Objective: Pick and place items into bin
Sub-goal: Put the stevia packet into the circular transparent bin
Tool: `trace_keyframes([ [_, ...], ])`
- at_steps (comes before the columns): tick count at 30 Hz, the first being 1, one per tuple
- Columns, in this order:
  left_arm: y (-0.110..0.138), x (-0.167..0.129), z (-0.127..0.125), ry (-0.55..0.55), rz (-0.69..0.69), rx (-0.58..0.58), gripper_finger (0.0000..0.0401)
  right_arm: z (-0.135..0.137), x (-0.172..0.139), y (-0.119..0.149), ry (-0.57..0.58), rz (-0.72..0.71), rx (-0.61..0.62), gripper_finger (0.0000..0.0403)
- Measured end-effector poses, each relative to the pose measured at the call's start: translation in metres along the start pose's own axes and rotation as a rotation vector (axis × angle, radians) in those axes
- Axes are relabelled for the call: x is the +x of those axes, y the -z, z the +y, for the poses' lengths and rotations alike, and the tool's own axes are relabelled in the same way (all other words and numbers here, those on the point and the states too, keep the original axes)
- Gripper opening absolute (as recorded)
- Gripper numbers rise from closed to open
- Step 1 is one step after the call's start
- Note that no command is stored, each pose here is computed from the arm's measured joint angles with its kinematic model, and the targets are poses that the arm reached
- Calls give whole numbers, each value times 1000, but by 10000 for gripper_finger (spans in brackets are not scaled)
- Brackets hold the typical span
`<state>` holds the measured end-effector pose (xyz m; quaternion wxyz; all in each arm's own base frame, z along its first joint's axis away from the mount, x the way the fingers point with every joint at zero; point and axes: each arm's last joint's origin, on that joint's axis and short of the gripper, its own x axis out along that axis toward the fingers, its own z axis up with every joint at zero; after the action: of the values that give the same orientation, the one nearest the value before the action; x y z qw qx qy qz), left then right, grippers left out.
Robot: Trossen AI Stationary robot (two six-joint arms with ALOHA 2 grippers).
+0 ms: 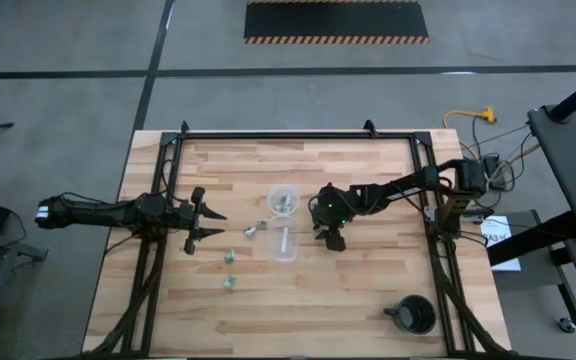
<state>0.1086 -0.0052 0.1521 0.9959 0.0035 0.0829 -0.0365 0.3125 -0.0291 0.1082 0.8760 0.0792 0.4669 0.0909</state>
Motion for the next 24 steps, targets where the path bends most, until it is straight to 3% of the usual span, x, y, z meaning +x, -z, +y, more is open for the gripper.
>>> trace_keyframes([
  [13, 0, 0, 0, 0, 0, 0, 149, 4, -12, -1, 11, 10, 32, 154],
  [24, 0, 0, 0, 0, 0, 0, 149, 20, -41, -17, -2, -87, -8, 139],
])
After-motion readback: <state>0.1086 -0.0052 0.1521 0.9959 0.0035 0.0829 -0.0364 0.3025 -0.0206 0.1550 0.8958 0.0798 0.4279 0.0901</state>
